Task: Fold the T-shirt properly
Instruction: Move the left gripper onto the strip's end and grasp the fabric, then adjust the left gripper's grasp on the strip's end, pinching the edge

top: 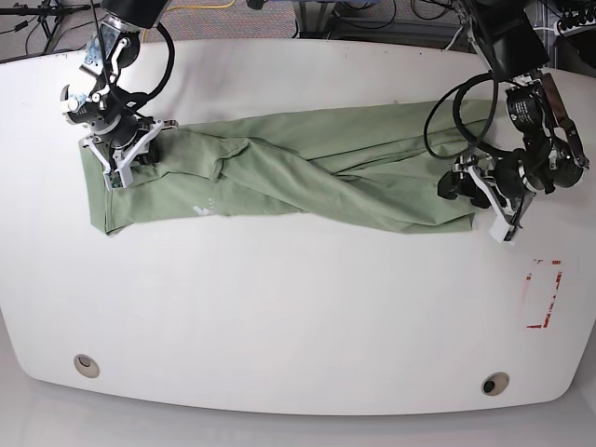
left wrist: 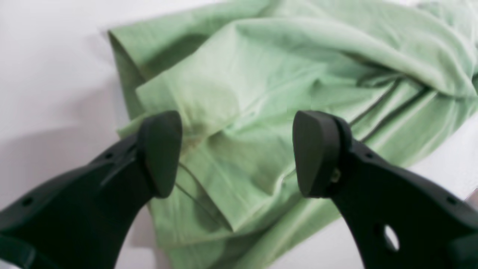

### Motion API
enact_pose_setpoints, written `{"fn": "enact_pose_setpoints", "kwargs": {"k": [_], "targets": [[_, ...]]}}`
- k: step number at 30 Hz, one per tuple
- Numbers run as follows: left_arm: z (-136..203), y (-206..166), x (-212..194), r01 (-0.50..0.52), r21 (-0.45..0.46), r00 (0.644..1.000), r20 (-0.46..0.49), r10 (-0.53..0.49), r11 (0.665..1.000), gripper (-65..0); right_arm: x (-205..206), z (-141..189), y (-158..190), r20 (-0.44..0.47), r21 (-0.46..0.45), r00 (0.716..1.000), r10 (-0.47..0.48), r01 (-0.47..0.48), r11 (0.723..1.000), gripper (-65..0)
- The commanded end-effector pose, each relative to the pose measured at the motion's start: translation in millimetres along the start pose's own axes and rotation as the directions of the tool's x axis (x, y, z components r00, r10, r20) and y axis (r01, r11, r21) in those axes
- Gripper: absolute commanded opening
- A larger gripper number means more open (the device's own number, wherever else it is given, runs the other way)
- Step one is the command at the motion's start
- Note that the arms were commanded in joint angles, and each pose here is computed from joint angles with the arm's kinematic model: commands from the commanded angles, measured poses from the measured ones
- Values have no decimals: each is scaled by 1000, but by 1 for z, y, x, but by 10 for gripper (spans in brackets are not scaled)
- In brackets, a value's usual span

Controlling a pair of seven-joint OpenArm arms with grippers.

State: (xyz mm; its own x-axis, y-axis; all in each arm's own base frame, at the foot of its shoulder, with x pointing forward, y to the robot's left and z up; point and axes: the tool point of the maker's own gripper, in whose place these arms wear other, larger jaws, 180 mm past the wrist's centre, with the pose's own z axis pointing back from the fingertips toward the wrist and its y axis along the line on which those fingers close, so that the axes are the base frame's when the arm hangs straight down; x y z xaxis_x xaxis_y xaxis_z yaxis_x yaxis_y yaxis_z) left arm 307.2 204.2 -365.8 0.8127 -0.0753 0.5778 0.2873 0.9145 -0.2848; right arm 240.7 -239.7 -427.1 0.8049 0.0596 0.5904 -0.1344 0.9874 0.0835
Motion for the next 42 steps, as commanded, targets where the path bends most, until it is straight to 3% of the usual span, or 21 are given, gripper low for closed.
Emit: {"fn": "enact_pose_setpoints", "kwargs": {"k": [1, 10, 28, 38, 42], "targets": [[3, 3, 19, 4, -2, 997, 79, -4, 1000, -212, -7, 1, -3, -39, -11, 999, 13, -14, 1000, -609], [-2, 11, 16, -106, 6, 992, 76, 105, 994, -211, -7, 1, -3, -41, -11, 999, 13, -14, 1000, -609], [9, 30, 27, -187, 62, 975, 136, 177, 980, -215, -5, 1, -2, -34, -9, 999, 12, -13, 1000, -609], [-3, 16, 28, -127, 43, 987, 106, 122, 991, -215, -6, 1, -2, -36, -9, 999, 12, -13, 1000, -609], [-6, 18, 26, -104, 77, 991, 88, 97, 992, -215, -6, 1, -2, -37, -9, 999, 12, -12, 1000, -609]]}}
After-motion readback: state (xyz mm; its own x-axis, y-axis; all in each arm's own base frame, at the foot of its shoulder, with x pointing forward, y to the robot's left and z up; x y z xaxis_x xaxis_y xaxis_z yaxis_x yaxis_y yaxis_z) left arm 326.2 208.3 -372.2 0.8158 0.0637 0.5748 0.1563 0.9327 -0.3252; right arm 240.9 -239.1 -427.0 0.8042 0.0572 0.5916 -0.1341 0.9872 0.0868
